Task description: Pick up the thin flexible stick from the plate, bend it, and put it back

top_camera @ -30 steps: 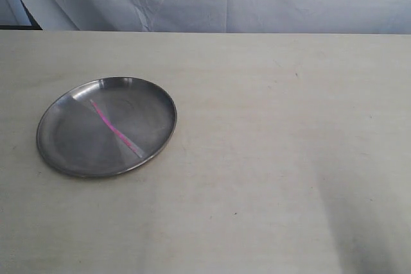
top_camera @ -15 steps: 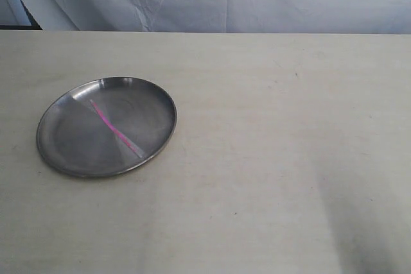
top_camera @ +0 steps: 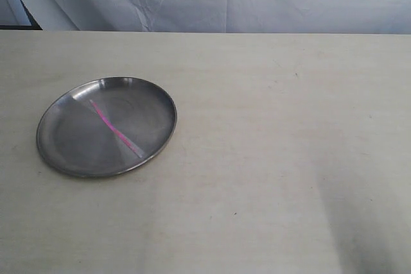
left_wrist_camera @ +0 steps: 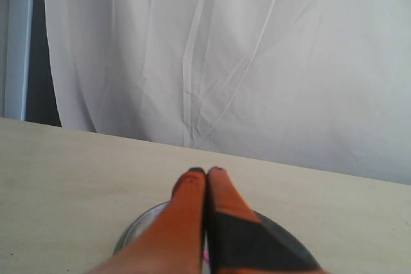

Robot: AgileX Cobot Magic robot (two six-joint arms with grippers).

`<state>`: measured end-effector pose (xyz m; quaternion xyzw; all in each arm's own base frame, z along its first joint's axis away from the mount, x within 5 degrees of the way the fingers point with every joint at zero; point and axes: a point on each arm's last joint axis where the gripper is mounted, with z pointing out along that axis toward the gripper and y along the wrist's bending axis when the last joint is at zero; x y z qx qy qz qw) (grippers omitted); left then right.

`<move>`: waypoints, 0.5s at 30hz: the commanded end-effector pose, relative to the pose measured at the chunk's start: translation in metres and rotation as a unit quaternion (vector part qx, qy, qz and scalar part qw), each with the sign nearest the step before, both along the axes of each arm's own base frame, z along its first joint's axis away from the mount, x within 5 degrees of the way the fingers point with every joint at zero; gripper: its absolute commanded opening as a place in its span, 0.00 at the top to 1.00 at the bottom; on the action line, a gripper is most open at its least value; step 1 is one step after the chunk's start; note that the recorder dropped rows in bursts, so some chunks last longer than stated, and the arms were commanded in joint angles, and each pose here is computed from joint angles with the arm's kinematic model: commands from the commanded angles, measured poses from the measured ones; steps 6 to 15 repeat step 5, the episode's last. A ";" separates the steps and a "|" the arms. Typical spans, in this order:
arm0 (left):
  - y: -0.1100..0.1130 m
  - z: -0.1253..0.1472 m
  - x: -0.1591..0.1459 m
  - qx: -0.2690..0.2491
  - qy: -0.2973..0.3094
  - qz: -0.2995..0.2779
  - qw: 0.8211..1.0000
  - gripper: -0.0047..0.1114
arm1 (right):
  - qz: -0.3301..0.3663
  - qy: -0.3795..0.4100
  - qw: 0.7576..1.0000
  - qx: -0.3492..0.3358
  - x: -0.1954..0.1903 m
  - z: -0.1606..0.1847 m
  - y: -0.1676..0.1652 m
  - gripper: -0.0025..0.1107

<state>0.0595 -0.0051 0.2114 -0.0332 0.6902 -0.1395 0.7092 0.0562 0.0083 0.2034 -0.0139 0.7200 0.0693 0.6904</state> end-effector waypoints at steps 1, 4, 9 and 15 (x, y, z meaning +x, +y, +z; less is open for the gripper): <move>-0.001 -0.001 0.000 0.002 0.000 -0.004 1.000 0.96 | -0.003 -0.004 1.000 0.000 0.000 -0.001 0.000 0.98; -0.001 -0.001 0.000 0.002 0.000 -0.004 1.000 0.96 | -0.003 -0.004 1.000 0.000 0.000 -0.001 0.000 0.98; -0.001 -0.001 0.000 0.002 0.000 -0.004 1.000 0.96 | -0.003 -0.004 1.000 0.000 0.000 -0.001 0.000 0.98; -0.001 -0.001 0.000 0.002 0.000 -0.004 1.000 0.96 | -0.003 -0.004 1.000 0.000 0.000 -0.001 0.000 0.98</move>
